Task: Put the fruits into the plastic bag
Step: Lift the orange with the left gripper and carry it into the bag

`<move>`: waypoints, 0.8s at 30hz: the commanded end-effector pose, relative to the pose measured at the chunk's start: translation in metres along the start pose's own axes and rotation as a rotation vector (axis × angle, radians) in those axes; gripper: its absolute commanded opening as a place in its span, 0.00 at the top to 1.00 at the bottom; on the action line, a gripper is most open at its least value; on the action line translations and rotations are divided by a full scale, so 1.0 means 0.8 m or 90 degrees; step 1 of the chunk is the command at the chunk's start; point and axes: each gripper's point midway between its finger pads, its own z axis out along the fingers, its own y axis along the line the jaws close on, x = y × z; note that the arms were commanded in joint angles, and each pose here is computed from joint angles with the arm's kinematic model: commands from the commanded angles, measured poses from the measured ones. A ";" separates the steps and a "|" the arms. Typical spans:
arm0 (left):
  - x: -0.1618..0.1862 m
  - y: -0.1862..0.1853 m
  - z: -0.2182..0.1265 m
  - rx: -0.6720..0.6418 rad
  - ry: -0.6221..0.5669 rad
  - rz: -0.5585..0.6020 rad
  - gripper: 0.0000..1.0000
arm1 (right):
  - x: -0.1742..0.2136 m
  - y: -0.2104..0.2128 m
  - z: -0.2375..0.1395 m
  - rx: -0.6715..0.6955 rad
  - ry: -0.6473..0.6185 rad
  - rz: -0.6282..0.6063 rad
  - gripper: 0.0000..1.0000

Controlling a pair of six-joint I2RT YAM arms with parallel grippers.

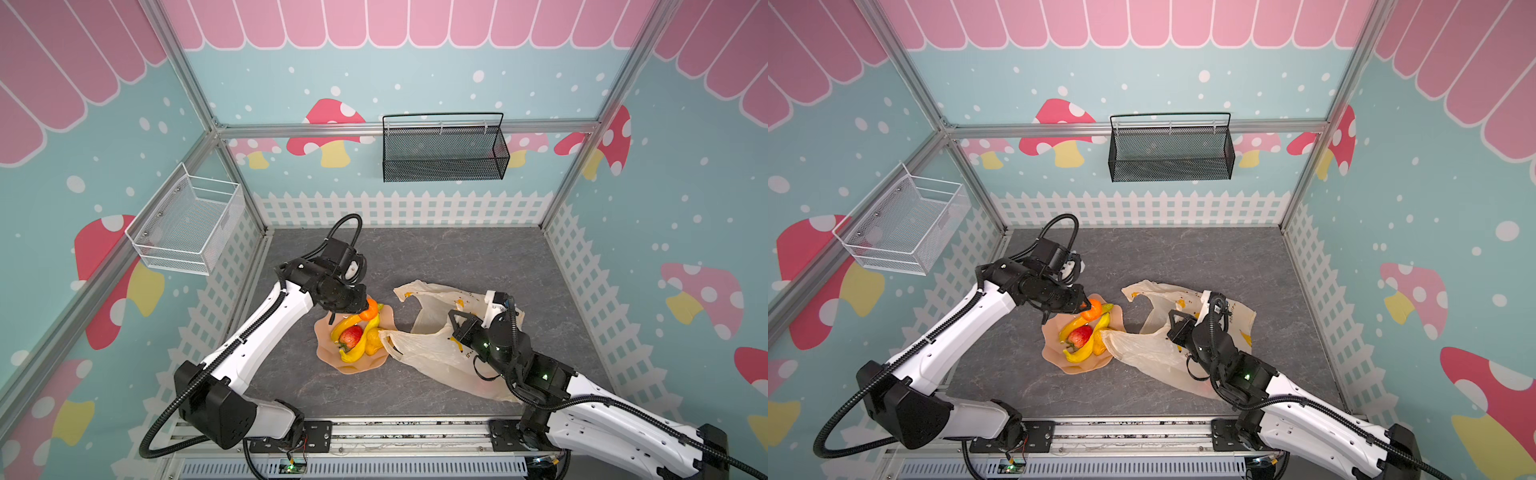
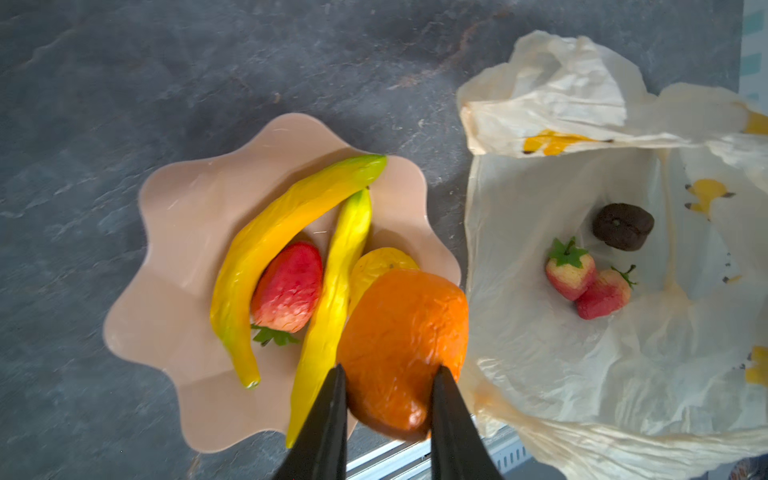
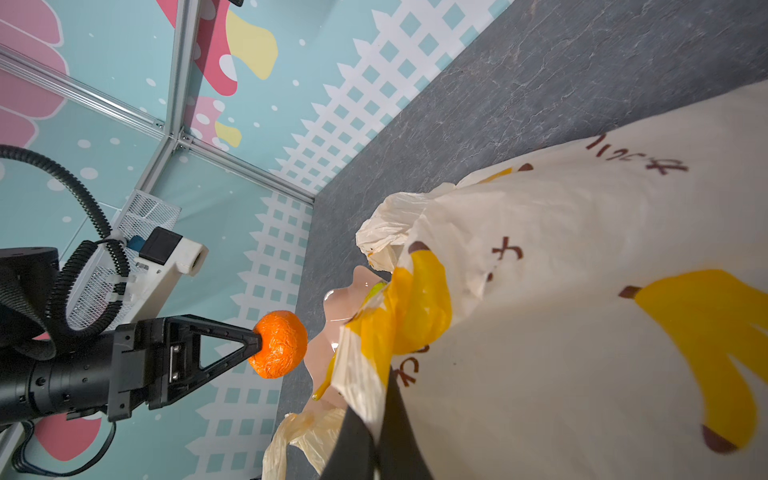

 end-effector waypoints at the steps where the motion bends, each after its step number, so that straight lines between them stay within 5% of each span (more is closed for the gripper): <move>1: -0.017 -0.035 0.010 0.047 -0.027 0.056 0.78 | -0.011 0.015 -0.004 -0.018 -0.013 0.011 1.00; 13: -0.009 -0.104 0.047 0.142 -0.011 0.093 0.80 | -0.011 0.017 -0.005 -0.022 -0.011 0.011 1.00; 24: 0.048 -0.131 0.083 0.196 0.093 0.104 0.81 | -0.010 0.016 -0.004 -0.022 -0.009 0.011 1.00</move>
